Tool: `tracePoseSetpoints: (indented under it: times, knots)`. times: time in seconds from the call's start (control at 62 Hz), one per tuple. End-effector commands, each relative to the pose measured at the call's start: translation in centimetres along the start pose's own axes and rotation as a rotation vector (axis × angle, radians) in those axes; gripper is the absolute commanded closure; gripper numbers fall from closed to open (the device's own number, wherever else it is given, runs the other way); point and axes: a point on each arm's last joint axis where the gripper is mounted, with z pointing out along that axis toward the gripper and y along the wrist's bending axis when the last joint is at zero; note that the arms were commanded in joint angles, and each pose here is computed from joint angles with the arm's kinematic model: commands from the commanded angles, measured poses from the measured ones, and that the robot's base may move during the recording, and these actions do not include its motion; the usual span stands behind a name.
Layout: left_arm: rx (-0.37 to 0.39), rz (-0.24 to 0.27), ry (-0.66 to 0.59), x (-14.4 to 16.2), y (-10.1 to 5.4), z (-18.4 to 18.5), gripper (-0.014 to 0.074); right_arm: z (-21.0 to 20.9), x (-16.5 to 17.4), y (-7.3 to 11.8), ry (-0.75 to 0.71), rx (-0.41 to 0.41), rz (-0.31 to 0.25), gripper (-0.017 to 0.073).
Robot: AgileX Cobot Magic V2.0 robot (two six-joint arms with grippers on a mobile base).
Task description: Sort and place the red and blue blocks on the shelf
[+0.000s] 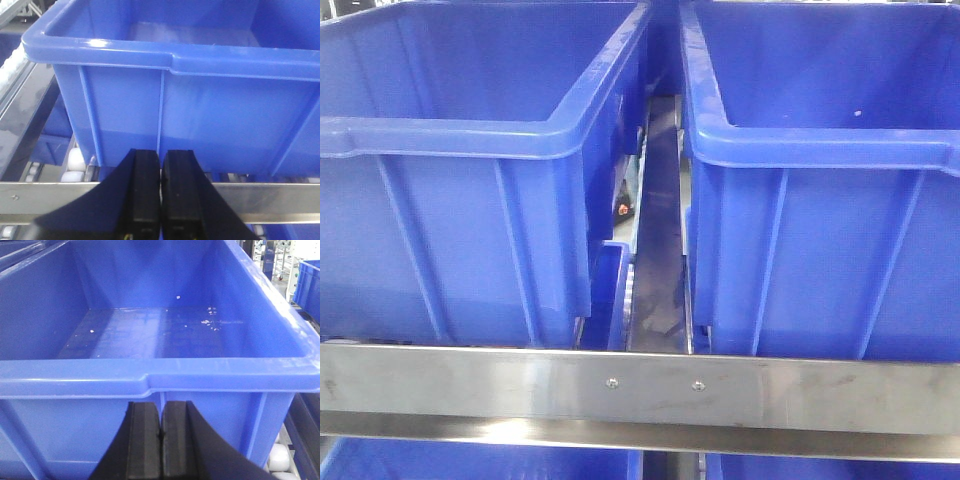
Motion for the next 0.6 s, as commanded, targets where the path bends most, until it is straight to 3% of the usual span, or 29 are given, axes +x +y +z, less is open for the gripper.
tracePoseSetpoints:
  times: [0.0, 0.306, 0.58]
  knots:
    - [0.023, -0.023, -0.115, -1.5, -0.3, -0.25, 0.046, -0.33, -1.6, 0.2, -0.131, -0.014, -0.009, 0.0501]
    - [-0.025, -0.062, -0.145, -0.88, 0.06, -0.44, 0.046, -0.33, -1.6, 0.2, -0.131, -0.014, -0.009, 0.0501]
    - [-0.023, -0.07, -0.145, -0.88, 0.05, -0.44, 0.046, -0.33, -1.6, 0.2, -0.131, -0.014, -0.009, 0.0501]
